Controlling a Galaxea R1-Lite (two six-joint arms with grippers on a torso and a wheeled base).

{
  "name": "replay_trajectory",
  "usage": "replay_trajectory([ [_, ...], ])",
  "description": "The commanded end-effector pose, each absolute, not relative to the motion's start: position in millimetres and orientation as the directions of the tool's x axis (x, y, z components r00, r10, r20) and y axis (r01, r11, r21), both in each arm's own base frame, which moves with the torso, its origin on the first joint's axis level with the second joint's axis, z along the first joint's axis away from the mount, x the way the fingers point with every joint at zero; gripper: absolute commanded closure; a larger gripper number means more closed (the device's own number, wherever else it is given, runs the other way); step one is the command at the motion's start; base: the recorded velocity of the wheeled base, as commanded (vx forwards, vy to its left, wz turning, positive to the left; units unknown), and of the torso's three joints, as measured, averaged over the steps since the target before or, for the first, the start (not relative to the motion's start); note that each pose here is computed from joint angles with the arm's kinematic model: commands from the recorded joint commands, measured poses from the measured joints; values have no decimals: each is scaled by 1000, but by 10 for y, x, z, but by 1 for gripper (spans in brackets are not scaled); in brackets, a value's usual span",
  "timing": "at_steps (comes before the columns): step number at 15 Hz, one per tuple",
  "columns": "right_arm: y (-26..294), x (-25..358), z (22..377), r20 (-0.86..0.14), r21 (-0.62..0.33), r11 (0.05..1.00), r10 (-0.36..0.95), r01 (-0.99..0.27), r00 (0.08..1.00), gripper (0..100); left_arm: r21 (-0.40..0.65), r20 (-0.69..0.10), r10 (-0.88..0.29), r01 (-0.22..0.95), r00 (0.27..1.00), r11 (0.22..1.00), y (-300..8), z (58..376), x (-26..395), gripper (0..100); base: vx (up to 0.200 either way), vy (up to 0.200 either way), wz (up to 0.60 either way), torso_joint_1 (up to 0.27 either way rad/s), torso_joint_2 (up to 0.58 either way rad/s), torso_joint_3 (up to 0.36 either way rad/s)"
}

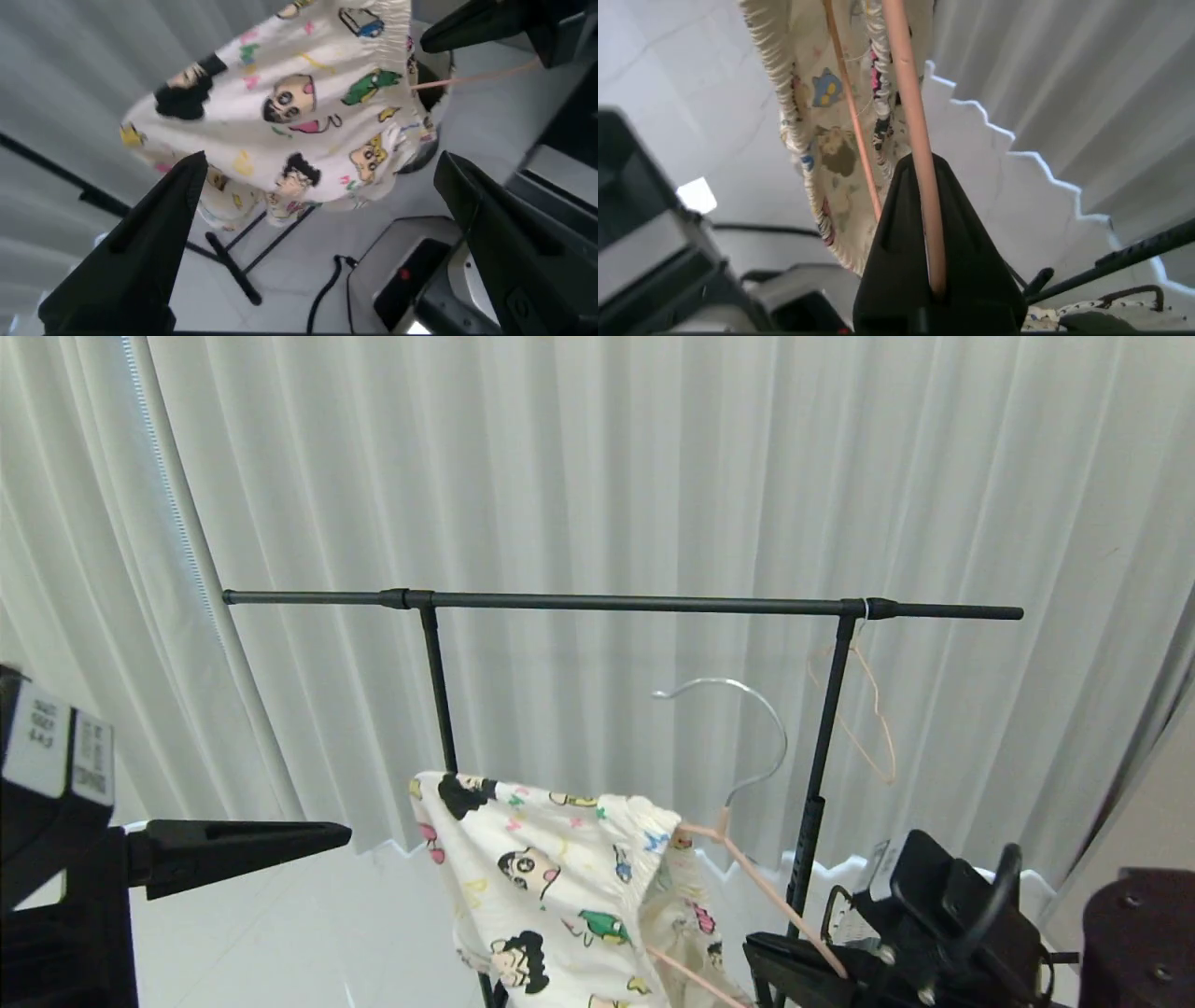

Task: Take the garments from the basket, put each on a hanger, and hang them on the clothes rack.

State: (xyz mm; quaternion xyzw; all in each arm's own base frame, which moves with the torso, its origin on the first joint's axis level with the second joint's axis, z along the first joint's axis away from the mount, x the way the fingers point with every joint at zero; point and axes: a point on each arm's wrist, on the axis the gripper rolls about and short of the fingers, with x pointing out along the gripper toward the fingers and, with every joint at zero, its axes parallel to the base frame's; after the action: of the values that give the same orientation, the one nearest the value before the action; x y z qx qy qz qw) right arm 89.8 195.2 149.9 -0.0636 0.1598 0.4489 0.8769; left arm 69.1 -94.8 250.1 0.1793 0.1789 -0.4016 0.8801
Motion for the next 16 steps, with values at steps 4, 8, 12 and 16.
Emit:
replay_trajectory([
  [4, 1868, 555, 1388, -365, 15, 461, 829, -887, 424, 100, 132, -460, -753, 874, 472, 467, -907, 2447, 643, 0, 0, 0, 0, 0, 0, 0],
  [8, 1864, 379, 1308, -391, 9, 380, 853, -925, 347, 100, 153, -535, -771, 937, 346, 314, -947, 2212, 619, 0, 0, 0, 0, 0, 0, 0],
  [12, 1913, 315, 1298, -398, 8, 345, 862, -939, 313, 100, 117, -581, -781, 973, 230, 199, -1102, 2098, 646, 0, 0, 0, 0, 0, 0, 0],
  [16, 1935, 312, 1301, -394, 9, 342, 865, -940, 311, 100, 115, -584, -780, 974, 223, 193, -1321, 1995, 781, 0, 0, 0, 0, 0, 0, 0],
])
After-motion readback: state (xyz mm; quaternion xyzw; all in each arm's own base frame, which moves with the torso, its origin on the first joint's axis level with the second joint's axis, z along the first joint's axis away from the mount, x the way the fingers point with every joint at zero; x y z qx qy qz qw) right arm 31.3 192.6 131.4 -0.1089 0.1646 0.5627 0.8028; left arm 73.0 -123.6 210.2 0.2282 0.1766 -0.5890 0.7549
